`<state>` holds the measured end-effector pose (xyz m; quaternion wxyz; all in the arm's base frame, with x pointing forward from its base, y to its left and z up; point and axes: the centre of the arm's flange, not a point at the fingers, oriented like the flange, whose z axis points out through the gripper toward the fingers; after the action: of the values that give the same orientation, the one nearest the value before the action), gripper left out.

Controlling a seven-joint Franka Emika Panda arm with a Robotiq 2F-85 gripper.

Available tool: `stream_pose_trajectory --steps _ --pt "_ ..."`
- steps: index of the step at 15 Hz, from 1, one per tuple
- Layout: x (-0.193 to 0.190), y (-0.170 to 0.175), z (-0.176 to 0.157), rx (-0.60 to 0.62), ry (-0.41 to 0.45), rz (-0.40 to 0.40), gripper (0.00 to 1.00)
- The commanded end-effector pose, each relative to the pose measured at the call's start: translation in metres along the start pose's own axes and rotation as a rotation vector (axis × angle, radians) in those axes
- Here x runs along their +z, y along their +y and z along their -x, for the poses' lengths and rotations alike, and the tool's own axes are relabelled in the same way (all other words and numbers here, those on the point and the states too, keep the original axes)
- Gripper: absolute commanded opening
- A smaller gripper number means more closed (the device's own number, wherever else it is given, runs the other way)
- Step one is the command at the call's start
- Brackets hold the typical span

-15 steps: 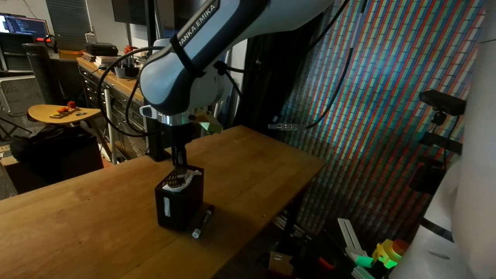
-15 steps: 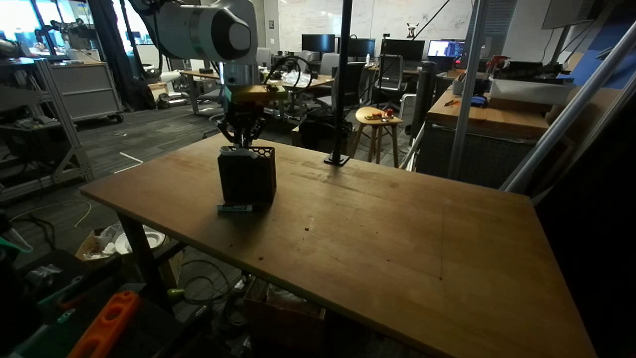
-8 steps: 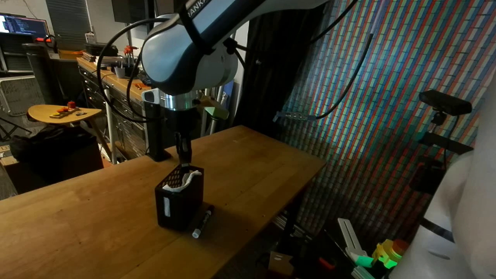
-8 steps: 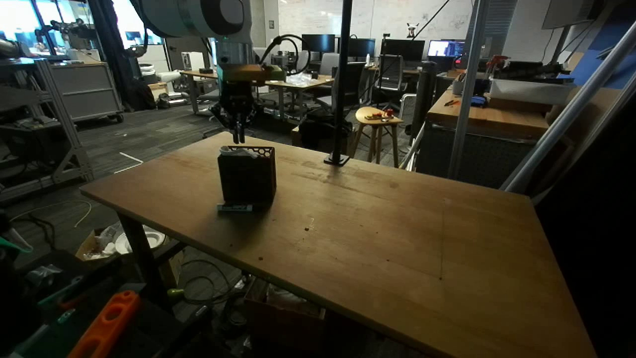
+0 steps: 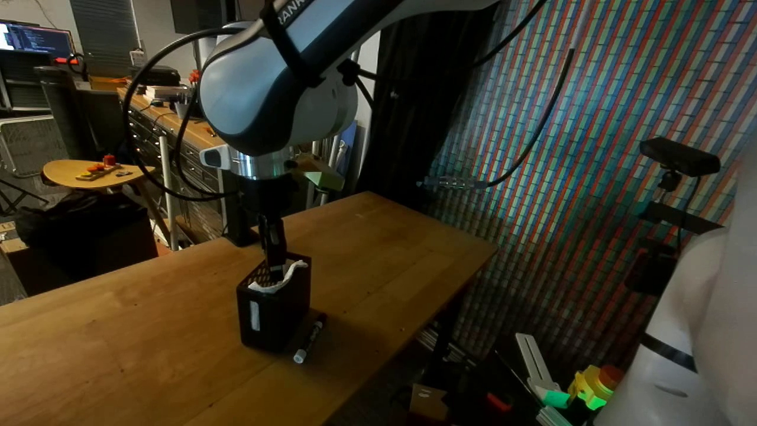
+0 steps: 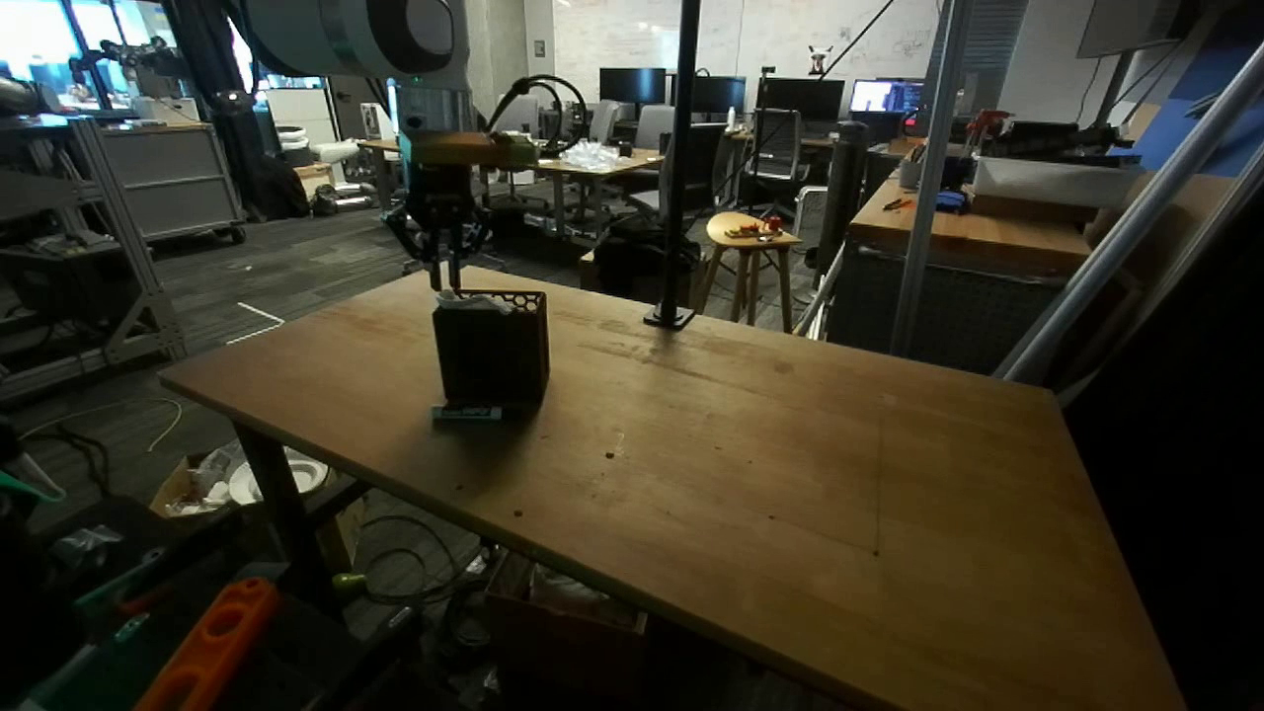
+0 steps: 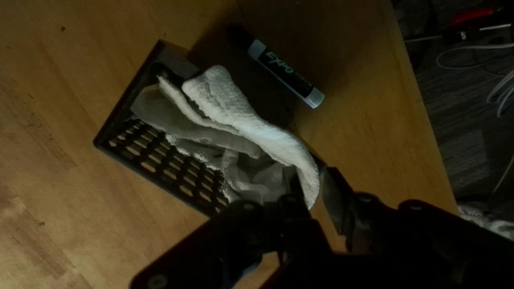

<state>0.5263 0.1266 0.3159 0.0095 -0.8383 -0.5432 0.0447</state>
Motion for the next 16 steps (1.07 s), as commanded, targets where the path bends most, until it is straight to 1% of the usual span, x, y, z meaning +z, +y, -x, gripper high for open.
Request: stream_pose_trajectory --steps 1,5,7,10,16 --pt "-0.003 -0.007 -0.004 -0.007 0.019 0.001 0.21" --pt "0.002 -0.005 -0.003 -0.010 0.022 -0.009 0.24" --pt "0.004 -0.004 -0.003 -0.008 0.026 -0.015 0.28" --pt "0.007 -0.003 -0.002 -0.001 0.031 -0.021 0.31" --pt "0.015 0.001 0.000 0.012 0.039 -0.035 0.31"
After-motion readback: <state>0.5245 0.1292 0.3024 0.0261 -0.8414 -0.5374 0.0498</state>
